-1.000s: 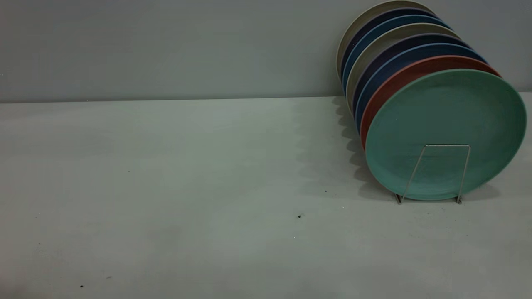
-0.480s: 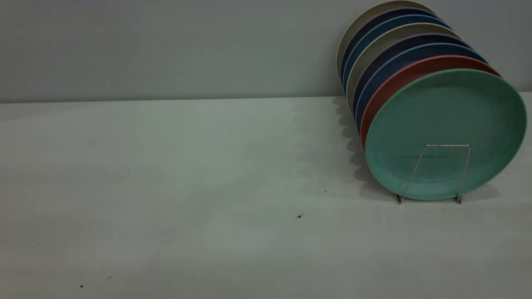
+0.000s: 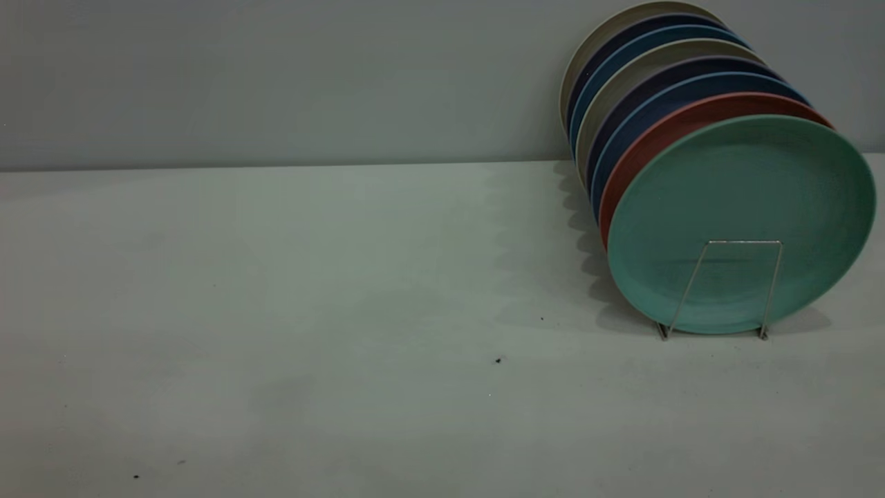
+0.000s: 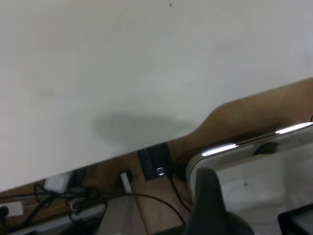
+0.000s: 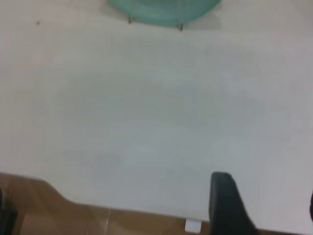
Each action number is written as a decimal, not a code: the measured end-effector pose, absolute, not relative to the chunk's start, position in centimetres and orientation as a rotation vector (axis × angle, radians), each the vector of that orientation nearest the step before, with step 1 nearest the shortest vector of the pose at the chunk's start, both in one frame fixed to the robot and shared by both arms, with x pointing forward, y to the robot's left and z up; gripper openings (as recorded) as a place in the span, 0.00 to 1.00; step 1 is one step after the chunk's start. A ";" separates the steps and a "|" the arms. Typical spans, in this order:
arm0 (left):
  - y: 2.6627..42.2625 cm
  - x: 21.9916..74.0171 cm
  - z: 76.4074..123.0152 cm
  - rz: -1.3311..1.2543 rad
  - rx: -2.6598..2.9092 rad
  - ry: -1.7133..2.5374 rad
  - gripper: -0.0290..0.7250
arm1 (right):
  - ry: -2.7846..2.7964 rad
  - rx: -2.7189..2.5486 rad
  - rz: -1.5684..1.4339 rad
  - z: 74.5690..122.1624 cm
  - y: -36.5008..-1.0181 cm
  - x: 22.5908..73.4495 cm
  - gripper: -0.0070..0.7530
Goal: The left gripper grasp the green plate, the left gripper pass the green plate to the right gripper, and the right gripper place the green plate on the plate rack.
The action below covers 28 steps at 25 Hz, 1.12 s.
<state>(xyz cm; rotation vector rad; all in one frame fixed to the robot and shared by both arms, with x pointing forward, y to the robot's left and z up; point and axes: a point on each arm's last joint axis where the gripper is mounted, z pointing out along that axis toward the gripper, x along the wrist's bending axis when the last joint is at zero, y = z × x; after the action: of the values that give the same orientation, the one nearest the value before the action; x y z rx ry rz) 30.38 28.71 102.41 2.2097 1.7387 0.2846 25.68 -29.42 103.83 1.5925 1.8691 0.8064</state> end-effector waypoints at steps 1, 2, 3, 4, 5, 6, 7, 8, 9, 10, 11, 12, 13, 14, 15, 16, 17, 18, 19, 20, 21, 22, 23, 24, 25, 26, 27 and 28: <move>28.8 30.0 102.3 0.297 2.209 1.739 0.79 | 1.864 1.588 0.811 103.8 -29.4 25.6 0.56; 28.9 29.7 102.3 0.312 2.203 1.737 0.79 | 1.861 1.585 0.814 103.9 -29.4 25.5 0.56; 28.9 29.4 102.4 0.333 2.188 1.734 0.79 | 1.859 1.583 0.817 103.9 -29.4 25.5 0.56; 29.0 29.2 102.5 0.352 2.176 1.728 0.79 | 1.857 1.582 0.818 103.9 -29.4 25.4 0.56; 29.0 28.9 102.6 0.374 2.161 1.715 0.79 | 1.856 1.581 0.819 103.9 -29.4 25.4 0.56; 29.0 28.5 102.7 0.394 2.148 1.704 0.79 | 1.856 1.581 0.819 103.9 -29.4 25.4 0.56; 29.1 28.3 102.8 0.411 2.136 1.693 0.79 | 1.857 1.582 0.818 103.9 -29.4 25.4 0.56; 29.1 28.0 102.9 0.432 2.119 1.680 0.79 | 1.857 1.582 0.818 103.9 -29.4 25.4 0.56; 29.1 27.6 103.0 0.452 2.105 1.668 0.79 | 1.857 1.582 0.818 103.9 -29.4 25.4 0.56; 29.2 27.3 103.1 0.471 2.090 1.656 0.79 | 1.857 1.582 0.818 103.9 -29.4 25.4 0.56; 29.2 27.0 103.2 0.488 2.078 1.645 0.79 | 1.853 1.578 0.823 103.9 -29.4 25.3 0.56; 29.2 26.7 103.2 0.508 2.063 1.632 0.79 | 1.843 1.569 0.833 103.9 -29.5 25.1 0.56; 29.2 26.4 103.3 0.526 2.050 1.619 0.79 | 1.828 1.556 0.848 103.9 -29.5 24.9 0.56; 29.3 26.1 103.3 0.544 2.036 1.607 0.79 | 1.808 1.538 0.867 103.9 -29.5 24.5 0.56; 29.3 25.9 103.4 0.558 2.025 1.597 0.79 | 1.789 1.521 0.885 103.9 -29.5 24.1 0.56; 29.3 25.5 103.4 0.577 2.011 1.584 0.79 | 1.766 1.500 0.907 103.9 -29.6 23.6 0.56; 29.4 25.2 103.4 0.597 1.995 1.570 0.79 | 1.752 1.488 0.920 103.9 -29.6 23.3 0.56; 29.4 24.9 103.5 0.613 1.981 1.559 0.79 | 1.744 1.480 0.928 103.9 -29.6 23.1 0.56; 29.4 24.5 103.5 0.633 1.964 1.543 0.79 | 1.745 1.481 0.927 103.9 -29.6 23.1 0.56; 29.4 24.2 103.5 0.653 1.943 1.533 0.79 | 1.744 1.483 0.926 103.9 -29.6 23.1 0.56; 29.5 23.8 103.5 0.679 1.918 1.531 0.79 | 1.740 1.486 0.924 103.9 -29.6 23.1 0.56; 29.5 23.4 103.4 0.704 1.893 1.534 0.79 | 1.735 1.489 0.921 103.9 -29.6 23.1 0.56; 29.5 23.0 103.4 0.733 1.866 1.525 0.79 | 1.728 1.495 0.917 103.9 -29.6 23.1 0.56; 29.5 22.6 103.4 0.757 1.844 1.517 0.79 | 1.723 1.499 0.915 103.9 -29.6 23.1 0.56; 29.5 22.3 103.3 0.766 1.836 1.512 0.79 | 1.717 1.504 0.911 103.9 -29.6 23.1 0.56; 29.5 22.2 103.3 0.767 1.835 1.508 0.79 | 1.715 1.506 0.910 103.9 -29.6 23.1 0.56; 29.5 22.1 103.2 0.765 1.837 1.505 0.79 | 1.714 1.506 0.910 103.9 -29.6 23.1 0.56; 29.6 22.1 103.2 0.764 1.839 1.497 0.79 | 1.714 1.506 0.909 103.9 -29.6 23.1 0.56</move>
<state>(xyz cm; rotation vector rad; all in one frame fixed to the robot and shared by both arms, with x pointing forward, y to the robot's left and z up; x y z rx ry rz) 22.10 29.55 103.24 1.8394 1.4972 0.7640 23.08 -29.60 103.86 1.5064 1.7140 0.9094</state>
